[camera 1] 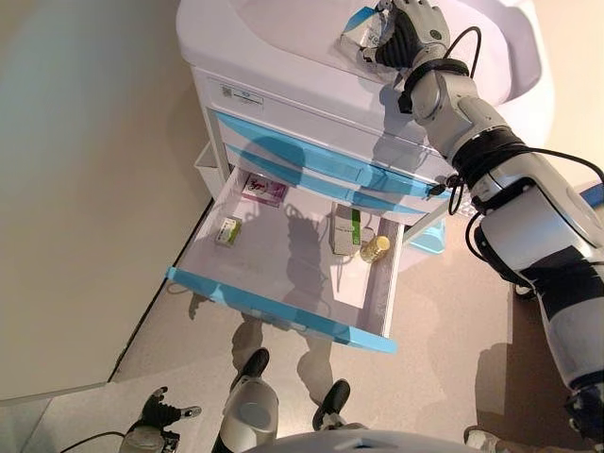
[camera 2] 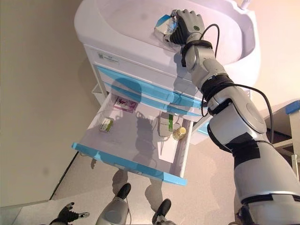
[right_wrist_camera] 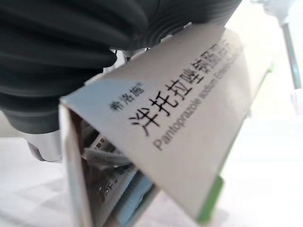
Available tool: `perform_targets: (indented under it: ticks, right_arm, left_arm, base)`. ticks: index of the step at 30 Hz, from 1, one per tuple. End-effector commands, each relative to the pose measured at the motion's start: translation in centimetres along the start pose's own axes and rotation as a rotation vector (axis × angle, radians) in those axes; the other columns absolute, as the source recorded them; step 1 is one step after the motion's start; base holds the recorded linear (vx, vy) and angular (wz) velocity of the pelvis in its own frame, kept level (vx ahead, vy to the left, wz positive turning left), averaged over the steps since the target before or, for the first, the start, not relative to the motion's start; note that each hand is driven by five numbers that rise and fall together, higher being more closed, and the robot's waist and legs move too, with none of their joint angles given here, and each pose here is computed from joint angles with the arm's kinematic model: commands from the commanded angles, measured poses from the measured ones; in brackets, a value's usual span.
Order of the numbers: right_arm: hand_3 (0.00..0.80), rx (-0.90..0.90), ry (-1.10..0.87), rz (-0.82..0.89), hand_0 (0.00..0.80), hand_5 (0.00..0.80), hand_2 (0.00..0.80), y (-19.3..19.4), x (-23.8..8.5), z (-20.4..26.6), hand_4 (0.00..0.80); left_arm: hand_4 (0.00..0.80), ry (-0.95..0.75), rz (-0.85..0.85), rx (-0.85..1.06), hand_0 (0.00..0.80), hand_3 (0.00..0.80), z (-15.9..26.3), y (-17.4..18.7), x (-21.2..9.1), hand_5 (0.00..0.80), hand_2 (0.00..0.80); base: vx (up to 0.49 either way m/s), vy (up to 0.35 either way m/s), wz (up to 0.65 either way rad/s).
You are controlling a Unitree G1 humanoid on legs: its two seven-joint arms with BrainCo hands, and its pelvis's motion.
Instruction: Open the drawer and pick up the medicine
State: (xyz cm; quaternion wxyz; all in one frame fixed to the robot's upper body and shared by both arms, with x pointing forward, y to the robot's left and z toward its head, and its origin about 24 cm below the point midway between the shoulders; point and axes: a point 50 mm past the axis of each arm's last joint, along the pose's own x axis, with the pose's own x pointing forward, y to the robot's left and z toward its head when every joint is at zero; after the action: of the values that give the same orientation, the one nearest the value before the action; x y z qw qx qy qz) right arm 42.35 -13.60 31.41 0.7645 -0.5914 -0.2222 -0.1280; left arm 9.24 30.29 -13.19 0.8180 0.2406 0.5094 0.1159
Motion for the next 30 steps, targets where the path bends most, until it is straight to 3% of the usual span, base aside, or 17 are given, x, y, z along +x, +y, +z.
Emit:
perform_targets:
  ticks: [1,7,8,9,10,30]
  right_arm:
    - [0.800,-0.006,0.075,-0.082,0.800,0.800,0.800,-3.0,1.0,-0.8,0.800]
    - [0.800,0.012,0.100,-0.089,0.800,0.800,0.800,-3.1,1.0,-1.1,0.800]
    - [0.646,0.013,0.106,-0.088,0.646,0.646,0.646,-3.1,1.0,-1.1,0.646]
    - [0.154,0.006,0.108,-0.083,0.154,0.154,0.154,-3.0,1.0,-1.1,0.154]
    - [0.000,0.004,0.109,-0.081,0.000,0.000,0.000,-3.0,1.0,-1.1,0.000]
    - [0.000,0.035,0.086,-0.053,0.000,0.000,0.000,-2.1,1.0,0.1,0.000]
  left_arm:
    - [0.000,-0.008,0.027,0.000,0.000,0.000,1.0,0.3,0.4,0.000,0.000]
    - [0.000,-0.015,0.027,-0.007,0.000,0.000,1.3,0.2,0.5,0.000,0.000]
    - [0.000,-0.017,0.026,-0.008,0.000,0.000,1.4,0.0,0.5,0.000,0.000]
    - [0.000,-0.020,0.024,-0.008,0.000,0.000,1.5,0.0,0.5,0.000,0.000]
    - [0.000,-0.021,0.023,-0.009,0.000,0.000,1.5,0.0,0.5,0.000,0.000]
    - [0.000,-0.018,0.015,-0.008,0.000,0.000,1.4,-0.4,0.4,0.000,0.000]
  base:
    - [0.000,0.000,0.00]
    - [0.000,0.000,0.00]
    - [0.000,0.000,0.00]
    - [0.000,0.000,0.00]
    - [0.000,0.000,0.00]
    - [0.000,0.000,0.00]
